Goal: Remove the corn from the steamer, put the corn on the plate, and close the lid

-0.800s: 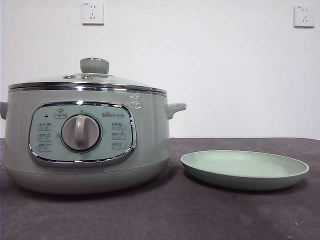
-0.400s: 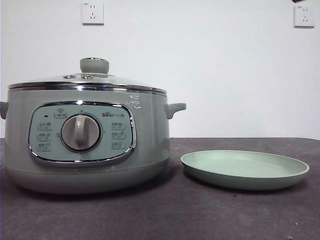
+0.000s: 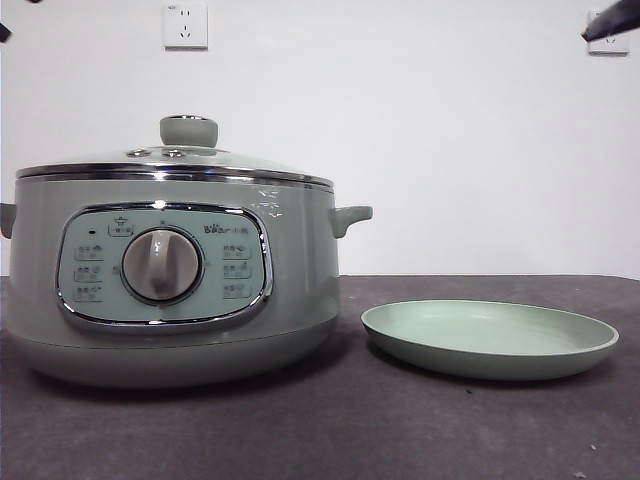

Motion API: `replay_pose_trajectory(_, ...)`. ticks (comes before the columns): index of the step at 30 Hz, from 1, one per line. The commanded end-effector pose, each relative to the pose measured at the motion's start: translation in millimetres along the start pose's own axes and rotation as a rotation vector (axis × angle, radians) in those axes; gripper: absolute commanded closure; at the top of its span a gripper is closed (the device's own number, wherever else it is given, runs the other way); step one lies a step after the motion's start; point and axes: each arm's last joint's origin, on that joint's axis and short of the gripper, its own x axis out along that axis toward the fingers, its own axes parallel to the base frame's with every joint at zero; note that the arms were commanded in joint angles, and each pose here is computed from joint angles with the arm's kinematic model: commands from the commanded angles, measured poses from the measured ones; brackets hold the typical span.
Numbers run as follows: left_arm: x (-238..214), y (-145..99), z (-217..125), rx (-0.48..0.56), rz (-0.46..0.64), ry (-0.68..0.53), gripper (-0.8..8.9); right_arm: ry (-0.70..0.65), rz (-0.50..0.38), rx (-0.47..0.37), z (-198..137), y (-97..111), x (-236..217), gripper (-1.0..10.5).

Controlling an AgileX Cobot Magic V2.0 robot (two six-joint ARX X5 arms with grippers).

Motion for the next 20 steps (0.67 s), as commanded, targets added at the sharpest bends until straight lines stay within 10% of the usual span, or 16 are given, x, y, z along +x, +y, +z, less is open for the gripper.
replay_pose_trajectory(1, 12, 1, 10, 0.011, 0.003, 0.001, 3.98, 0.001, 0.0, -0.001, 1, 0, 1, 4.7)
replay_pose_trajectory(20, 119, -26, 42, 0.152, 0.079, 0.161, 4.01, 0.001, -0.028, 0.016, 1, -1, 1, 4.7)
